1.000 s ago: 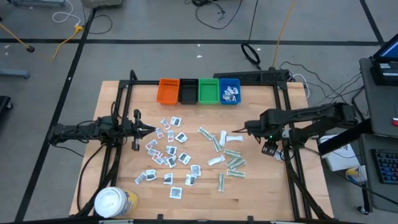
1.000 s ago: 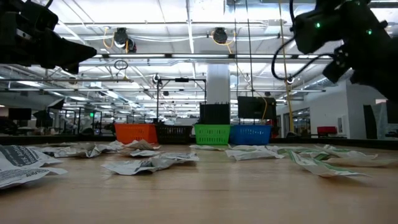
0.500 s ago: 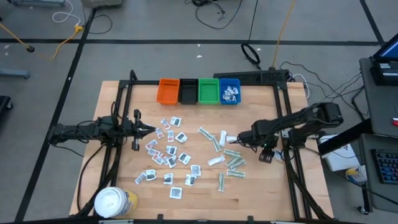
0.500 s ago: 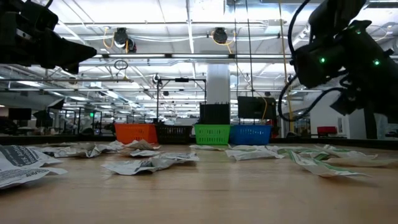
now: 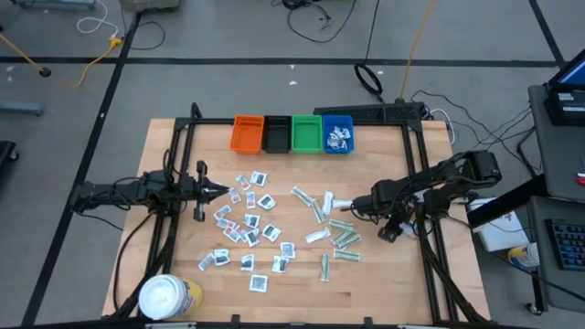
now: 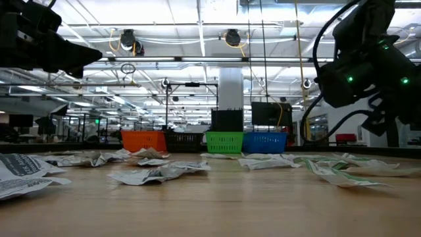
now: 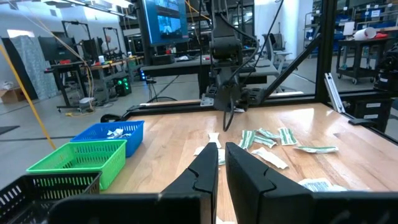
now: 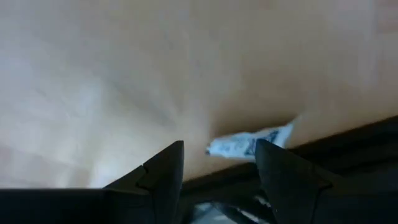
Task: Pick & Place First Aid Supplies
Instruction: Put the blue packet into the blue bin
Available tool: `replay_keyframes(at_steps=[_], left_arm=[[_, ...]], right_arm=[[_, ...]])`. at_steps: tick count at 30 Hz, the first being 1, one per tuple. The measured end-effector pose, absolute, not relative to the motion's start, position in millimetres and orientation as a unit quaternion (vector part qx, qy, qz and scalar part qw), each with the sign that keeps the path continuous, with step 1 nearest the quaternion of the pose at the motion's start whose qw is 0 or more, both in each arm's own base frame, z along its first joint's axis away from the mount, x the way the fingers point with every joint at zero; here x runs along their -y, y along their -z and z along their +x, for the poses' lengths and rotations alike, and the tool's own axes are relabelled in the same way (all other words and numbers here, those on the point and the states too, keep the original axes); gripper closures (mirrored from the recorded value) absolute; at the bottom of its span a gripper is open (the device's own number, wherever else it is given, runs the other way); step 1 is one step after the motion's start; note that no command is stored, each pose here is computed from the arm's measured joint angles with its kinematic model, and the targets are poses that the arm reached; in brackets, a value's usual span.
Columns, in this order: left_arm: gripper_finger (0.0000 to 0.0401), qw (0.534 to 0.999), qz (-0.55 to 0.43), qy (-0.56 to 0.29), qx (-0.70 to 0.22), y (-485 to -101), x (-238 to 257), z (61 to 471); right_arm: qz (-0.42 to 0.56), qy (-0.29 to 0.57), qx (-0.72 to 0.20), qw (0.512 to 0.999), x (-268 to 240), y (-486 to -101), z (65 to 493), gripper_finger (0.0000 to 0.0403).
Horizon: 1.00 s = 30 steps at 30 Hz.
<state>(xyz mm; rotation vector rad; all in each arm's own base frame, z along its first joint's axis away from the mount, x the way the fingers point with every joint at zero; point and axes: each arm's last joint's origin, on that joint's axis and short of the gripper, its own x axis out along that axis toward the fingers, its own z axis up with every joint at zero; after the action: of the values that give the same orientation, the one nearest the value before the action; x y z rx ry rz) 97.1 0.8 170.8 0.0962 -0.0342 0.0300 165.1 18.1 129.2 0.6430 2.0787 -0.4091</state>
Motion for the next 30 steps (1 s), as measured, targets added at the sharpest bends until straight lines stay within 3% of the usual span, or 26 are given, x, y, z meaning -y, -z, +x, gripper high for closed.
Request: replay_keyframes(at_steps=[8,18,23,30], left_arm=[[0.0364,0.999,0.048,-0.015,0.017,-171,-1,97],[0.0364,0.999,0.048,-0.015,0.017,-171,-1,97],[0.0364,0.999,0.048,-0.015,0.017,-171,-1,97],[0.0364,0.999,0.048,-0.015,0.017,-171,-1,97]], right_arm=[[0.295,0.203,-0.816,0.454,-18,-120,164,0.023],[0.295,0.195,-0.817,0.456,-18,-119,164,0.0391],[0.272,0.182,-0.821,0.467,-18,-134,172,0.0399],[0.23,0.131,-0.809,0.524,-17,-179,195,0.0401]])
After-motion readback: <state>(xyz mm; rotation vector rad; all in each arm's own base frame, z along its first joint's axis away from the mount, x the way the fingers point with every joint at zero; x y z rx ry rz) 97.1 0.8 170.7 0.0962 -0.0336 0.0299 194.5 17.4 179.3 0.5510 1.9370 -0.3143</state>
